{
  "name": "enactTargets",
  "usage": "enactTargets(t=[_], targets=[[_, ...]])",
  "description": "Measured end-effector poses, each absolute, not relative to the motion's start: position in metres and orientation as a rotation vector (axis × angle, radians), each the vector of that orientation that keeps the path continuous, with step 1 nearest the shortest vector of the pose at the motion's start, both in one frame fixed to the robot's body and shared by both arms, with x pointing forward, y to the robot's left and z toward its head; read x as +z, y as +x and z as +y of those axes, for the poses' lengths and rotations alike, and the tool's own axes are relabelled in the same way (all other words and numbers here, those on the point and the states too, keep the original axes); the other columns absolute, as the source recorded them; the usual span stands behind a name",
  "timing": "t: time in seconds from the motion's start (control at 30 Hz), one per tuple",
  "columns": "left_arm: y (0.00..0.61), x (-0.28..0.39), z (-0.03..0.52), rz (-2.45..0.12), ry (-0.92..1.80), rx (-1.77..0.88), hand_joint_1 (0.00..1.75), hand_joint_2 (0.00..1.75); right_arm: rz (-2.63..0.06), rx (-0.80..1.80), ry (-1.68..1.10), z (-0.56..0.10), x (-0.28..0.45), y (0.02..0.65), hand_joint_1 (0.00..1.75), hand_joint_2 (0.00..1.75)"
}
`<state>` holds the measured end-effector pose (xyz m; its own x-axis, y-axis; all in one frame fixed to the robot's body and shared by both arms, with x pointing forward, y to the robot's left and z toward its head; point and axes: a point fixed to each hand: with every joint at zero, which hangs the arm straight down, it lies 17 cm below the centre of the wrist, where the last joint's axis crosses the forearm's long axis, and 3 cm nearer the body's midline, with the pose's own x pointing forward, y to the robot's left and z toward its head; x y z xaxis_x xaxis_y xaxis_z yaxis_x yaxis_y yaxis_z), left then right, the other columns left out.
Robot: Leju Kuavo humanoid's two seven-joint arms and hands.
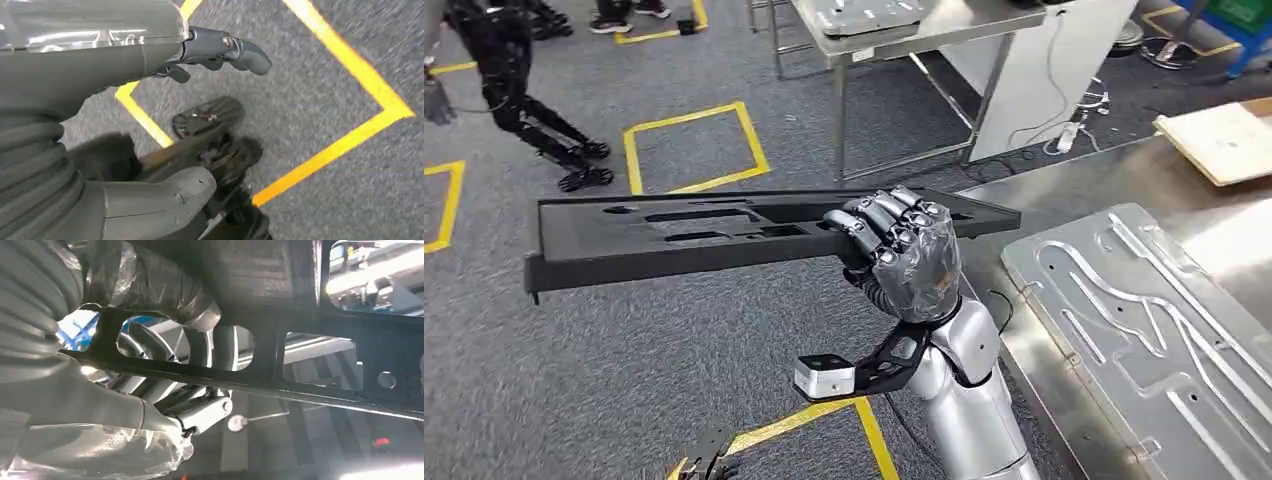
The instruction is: Take the parts from the cabinet and place them on the table.
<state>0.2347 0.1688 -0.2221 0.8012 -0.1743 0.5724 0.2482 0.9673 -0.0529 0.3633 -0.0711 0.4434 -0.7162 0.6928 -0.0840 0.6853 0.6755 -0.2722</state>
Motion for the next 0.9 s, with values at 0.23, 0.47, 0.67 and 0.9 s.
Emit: enactTargets(t=[0.23, 0.47, 0.67, 0.9], targets=[[0.238, -0.222, 0.170, -0.591, -0.131, -0.222, 0.00, 1.75, -2.867, 0.445, -1.164, -0.068, 0.447, 0.361, 1.75, 1.75], [0.233, -0.225, 0.175, -0.571, -0.126, -0.231, 0.00, 1.75, -2.870, 0.445, -1.154, -0.067, 0.446, 0.361, 1.75, 1.75], [0.238, -0.224, 0.182, -0.564, -0.114, -0.227, 0.00, 1.75, -2.888, 0.430, -1.137, -0.063, 0.453, 0.358, 1.75, 1.75], [0.231, -0.228, 0.187, -0.547, -0.108, -0.224, 0.00, 1.75, -2.885, 0.433, -1.119, -0.058, 0.453, 0.359, 1.75, 1.75]])
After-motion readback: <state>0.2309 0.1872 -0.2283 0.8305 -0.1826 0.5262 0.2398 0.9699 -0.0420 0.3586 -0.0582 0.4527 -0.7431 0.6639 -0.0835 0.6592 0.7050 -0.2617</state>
